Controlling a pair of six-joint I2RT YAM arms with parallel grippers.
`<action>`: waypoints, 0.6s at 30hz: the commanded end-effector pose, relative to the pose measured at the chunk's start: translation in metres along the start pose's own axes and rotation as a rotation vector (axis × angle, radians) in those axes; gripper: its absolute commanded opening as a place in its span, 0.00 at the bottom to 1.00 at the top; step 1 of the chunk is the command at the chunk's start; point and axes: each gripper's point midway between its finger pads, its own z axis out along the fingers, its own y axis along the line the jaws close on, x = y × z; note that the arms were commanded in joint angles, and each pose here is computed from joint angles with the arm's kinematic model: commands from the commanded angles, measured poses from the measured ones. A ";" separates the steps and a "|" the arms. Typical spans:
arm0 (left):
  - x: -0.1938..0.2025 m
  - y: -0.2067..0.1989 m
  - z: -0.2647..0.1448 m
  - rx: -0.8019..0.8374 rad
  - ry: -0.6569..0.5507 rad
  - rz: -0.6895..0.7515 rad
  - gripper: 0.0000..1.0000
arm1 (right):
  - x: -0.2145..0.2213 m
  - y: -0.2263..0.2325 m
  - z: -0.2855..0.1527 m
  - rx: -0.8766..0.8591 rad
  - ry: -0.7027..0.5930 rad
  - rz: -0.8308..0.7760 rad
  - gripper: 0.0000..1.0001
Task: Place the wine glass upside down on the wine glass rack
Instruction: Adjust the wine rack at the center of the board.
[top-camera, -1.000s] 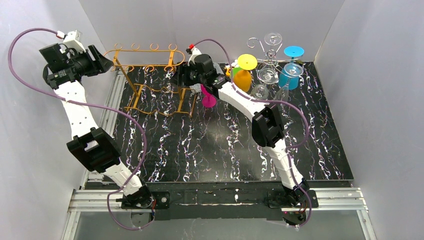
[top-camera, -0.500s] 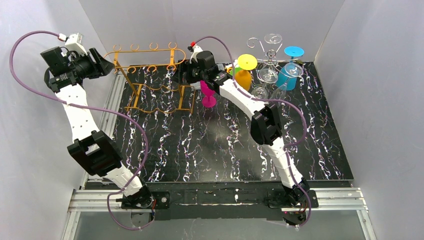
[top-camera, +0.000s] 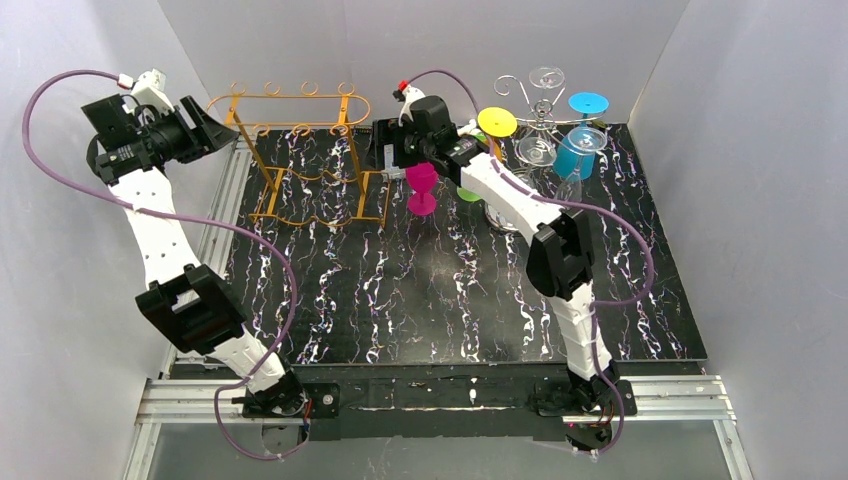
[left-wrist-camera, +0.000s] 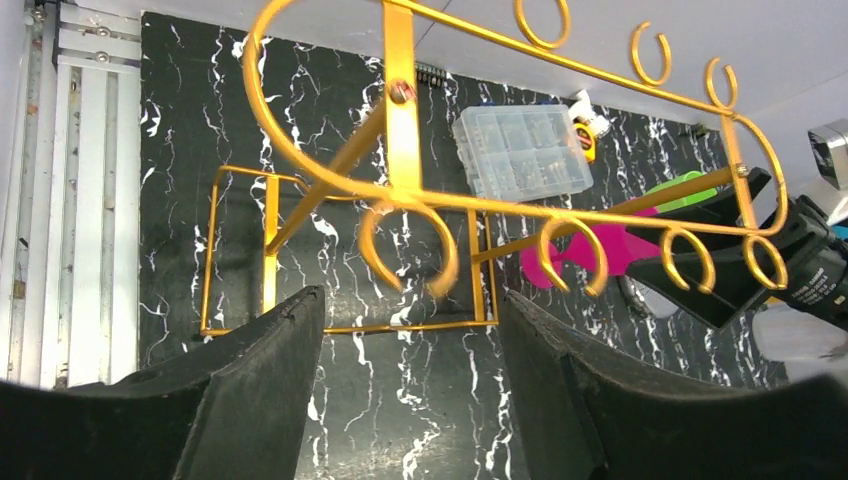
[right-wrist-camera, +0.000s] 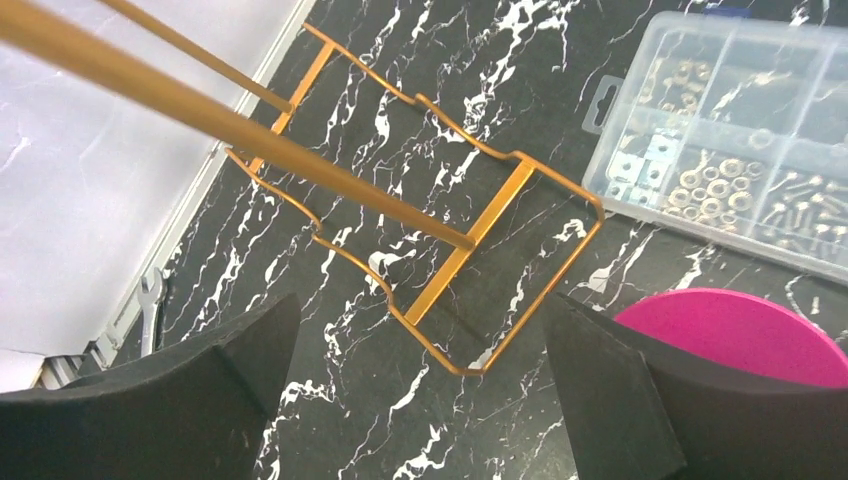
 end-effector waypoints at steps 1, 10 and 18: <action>-0.023 -0.034 -0.029 0.026 -0.047 0.018 0.64 | -0.038 0.015 -0.040 0.026 -0.057 -0.082 1.00; -0.040 -0.063 -0.050 0.056 -0.080 0.048 0.72 | -0.026 -0.012 -0.074 0.211 -0.005 -0.177 1.00; -0.051 -0.041 -0.057 -0.095 -0.081 0.095 0.72 | -0.011 -0.031 -0.063 0.314 0.061 -0.282 0.85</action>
